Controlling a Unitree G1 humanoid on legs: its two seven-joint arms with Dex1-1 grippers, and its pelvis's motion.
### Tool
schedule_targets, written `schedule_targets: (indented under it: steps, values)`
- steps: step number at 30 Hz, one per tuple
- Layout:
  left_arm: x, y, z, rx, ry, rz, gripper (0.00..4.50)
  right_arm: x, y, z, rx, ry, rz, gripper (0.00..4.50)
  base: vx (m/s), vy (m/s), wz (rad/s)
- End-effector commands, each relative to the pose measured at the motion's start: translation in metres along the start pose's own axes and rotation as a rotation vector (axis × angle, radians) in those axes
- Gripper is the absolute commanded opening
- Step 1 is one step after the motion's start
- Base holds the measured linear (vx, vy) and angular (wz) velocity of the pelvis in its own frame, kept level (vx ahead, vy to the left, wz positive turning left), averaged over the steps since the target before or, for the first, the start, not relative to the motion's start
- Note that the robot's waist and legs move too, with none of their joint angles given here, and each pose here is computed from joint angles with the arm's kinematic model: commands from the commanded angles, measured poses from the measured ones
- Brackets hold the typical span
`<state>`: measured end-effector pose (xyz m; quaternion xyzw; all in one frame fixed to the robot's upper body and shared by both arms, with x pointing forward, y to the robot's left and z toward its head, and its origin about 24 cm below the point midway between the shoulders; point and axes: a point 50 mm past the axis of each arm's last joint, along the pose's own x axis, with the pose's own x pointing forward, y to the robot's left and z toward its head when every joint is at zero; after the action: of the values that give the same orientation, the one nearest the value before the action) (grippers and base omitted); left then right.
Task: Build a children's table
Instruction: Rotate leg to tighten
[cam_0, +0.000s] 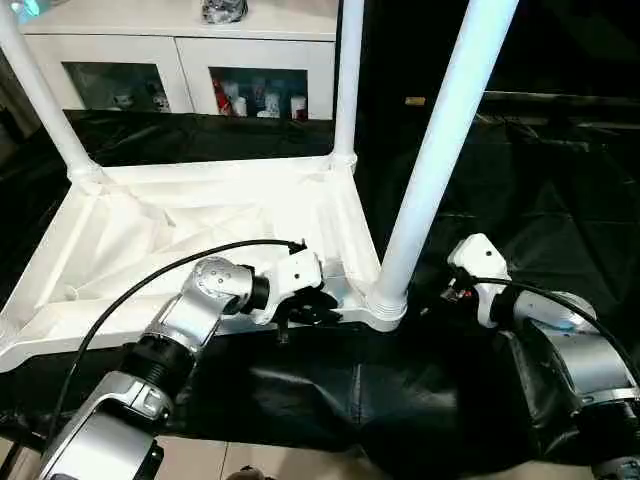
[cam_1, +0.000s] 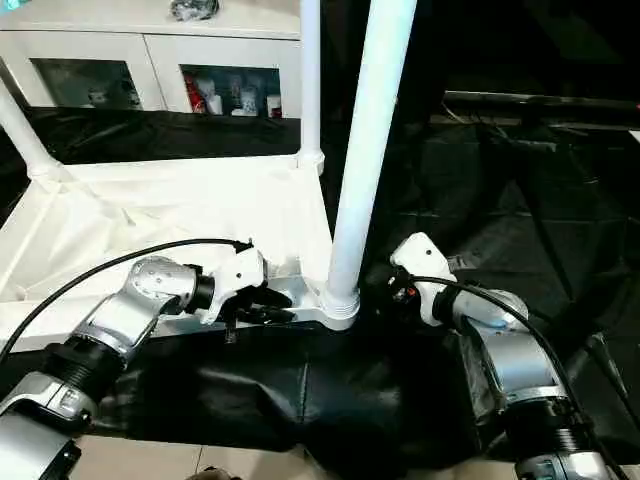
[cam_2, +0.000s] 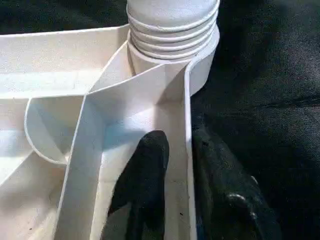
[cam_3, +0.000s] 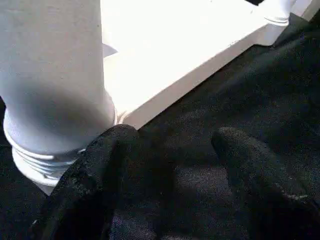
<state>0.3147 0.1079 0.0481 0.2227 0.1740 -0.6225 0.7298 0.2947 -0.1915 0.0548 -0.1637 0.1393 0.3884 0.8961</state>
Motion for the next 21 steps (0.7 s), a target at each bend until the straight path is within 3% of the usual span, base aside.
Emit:
schedule_targets:
  steps: [1, 3, 7, 9, 11, 15, 16, 21]
  values:
    - [-0.003, 0.003, -0.005, -0.009, 0.049, 0.008, 0.68, 0.004, 0.011, -0.005, 0.003, 0.027, 0.065, 3.16, 0.000, 0.000, 0.00]
    - [-0.004, 0.003, -0.006, -0.010, 0.052, 0.005, 0.32, 0.004, 0.011, -0.005, 0.003, 0.026, 0.067, 3.16, 0.000, 0.000, 0.00]
    - [-0.005, 0.002, -0.008, -0.019, 0.061, -0.013, 0.08, 0.004, 0.011, -0.005, 0.002, 0.026, 0.068, 3.16, 0.000, 0.000, 0.00]
    - [-0.005, 0.002, -0.008, -0.026, 0.062, -0.021, 0.08, 0.004, 0.011, -0.005, 0.010, 0.024, 0.074, 3.16, 0.000, 0.000, 0.00]
    - [-0.006, 0.001, -0.008, -0.037, 0.059, -0.029, 0.00, 0.003, 0.013, -0.005, 0.047, 0.018, 0.108, 3.49, 0.000, 0.000, 0.00]
    - [-0.005, 0.000, -0.008, -0.046, 0.066, -0.037, 0.00, -0.001, 0.017, -0.005, 0.130, 0.011, 0.178, 3.54, 0.000, 0.000, 0.00]
    - [-0.003, -0.001, -0.008, -0.048, 0.058, -0.031, 0.00, -0.004, 0.020, -0.005, 0.119, 0.011, 0.218, 3.85, 0.000, 0.000, 0.00]
    - [0.003, -0.003, 0.001, -0.057, -0.004, -0.025, 0.00, -0.004, 0.027, 0.000, 0.081, -0.007, 0.281, 4.09, 0.000, 0.000, 0.00]
